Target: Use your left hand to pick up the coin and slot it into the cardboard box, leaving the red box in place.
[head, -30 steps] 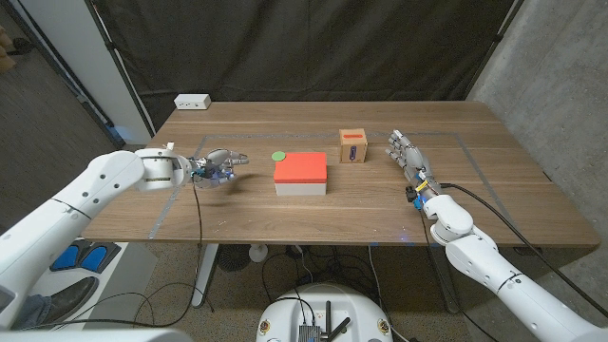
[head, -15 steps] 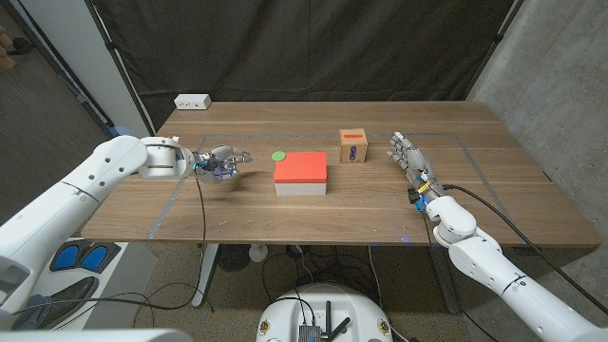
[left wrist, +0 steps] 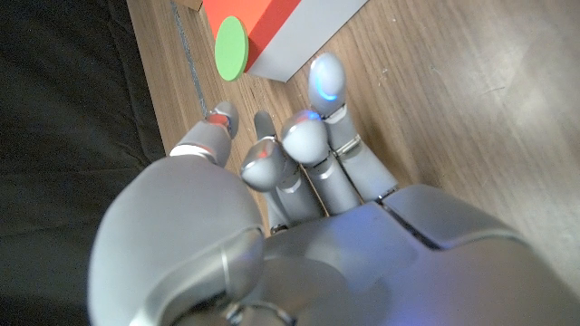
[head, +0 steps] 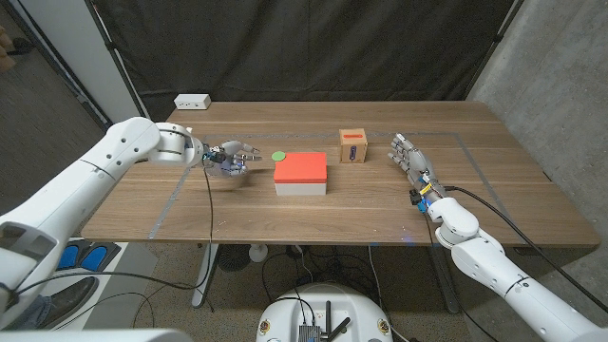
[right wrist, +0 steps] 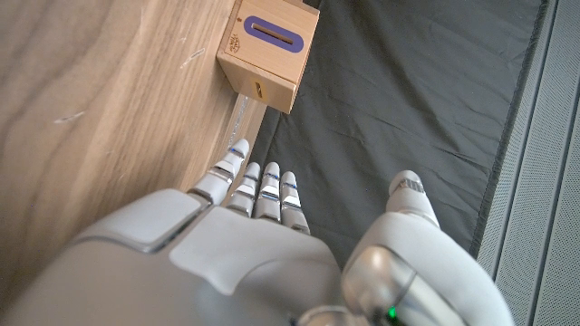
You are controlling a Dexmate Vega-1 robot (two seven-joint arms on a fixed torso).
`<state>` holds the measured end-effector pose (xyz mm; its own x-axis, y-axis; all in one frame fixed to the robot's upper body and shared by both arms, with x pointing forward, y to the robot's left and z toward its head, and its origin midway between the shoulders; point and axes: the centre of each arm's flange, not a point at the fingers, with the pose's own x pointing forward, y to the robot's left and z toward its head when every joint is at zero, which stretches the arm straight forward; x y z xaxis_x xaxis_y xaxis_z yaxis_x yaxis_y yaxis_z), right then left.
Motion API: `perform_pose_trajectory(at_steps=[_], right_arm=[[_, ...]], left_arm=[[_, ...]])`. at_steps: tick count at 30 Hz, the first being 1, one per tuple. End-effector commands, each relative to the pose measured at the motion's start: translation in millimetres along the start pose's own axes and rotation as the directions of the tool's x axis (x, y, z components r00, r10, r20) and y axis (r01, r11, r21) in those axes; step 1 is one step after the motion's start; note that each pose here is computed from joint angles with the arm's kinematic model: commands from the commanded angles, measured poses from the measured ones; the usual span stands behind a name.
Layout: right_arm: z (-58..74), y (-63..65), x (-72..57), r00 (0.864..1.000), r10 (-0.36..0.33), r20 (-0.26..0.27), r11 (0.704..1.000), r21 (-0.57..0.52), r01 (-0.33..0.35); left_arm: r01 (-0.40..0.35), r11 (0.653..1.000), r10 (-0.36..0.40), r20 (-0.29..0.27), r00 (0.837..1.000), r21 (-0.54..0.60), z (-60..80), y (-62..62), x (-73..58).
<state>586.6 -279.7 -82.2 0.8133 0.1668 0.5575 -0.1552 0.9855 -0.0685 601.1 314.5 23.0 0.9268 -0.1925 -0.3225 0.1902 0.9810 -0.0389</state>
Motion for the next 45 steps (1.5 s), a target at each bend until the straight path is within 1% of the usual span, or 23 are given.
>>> perform_pose_trajectory(at_steps=[1, 7, 13, 22, 30, 33, 39, 45], right_arm=[[-2.8, -7.2, -0.7, 1.000, 0.009, -0.013, 1.000, 0.000, -0.009], [-4.5, -8.1, 0.0, 1.000, 0.015, -0.019, 1.000, 0.003, -0.015], [-5.8, -11.6, -0.8, 1.000, 0.013, -0.021, 1.000, 0.005, -0.013], [-8.1, -15.8, -2.0, 1.000, 0.012, -0.024, 1.000, 0.014, -0.012], [-8.6, -17.8, -0.8, 1.000, 0.015, -0.022, 1.000, 0.016, -0.014], [-9.3, -18.7, -0.3, 1.000, 0.013, -0.020, 1.000, 0.021, -0.013], [-12.4, -20.6, -0.6, 1.000, 0.010, -0.015, 0.999, 0.034, -0.009], [-15.6, -23.0, -2.0, 1.000, 0.007, -0.011, 0.999, 0.042, -0.007]], left_arm=[[0.003, 0.999, -0.001, -0.038, 0.999, 0.038, 7.1, -16.6, 8.7], [-0.011, 0.998, 0.013, -0.032, 0.999, 0.055, 10.1, -27.0, 11.3], [-0.018, 0.998, 0.020, -0.036, 0.999, 0.061, 9.1, -32.8, 15.5], [-0.034, 0.998, 0.035, -0.026, 0.999, 0.052, 9.7, -37.2, 14.6], [-0.017, 0.999, 0.018, -0.020, 1.000, 0.045, 9.7, -41.7, 16.2], [-0.026, 0.999, 0.027, -0.019, 0.999, 0.042, 9.7, -42.9, 15.4], [-0.041, 0.999, 0.042, -0.029, 0.999, 0.035, 7.7, -43.4, 14.5], [-0.039, 0.999, 0.039, -0.037, 0.999, 0.025, 3.6, -43.2, 16.1]])
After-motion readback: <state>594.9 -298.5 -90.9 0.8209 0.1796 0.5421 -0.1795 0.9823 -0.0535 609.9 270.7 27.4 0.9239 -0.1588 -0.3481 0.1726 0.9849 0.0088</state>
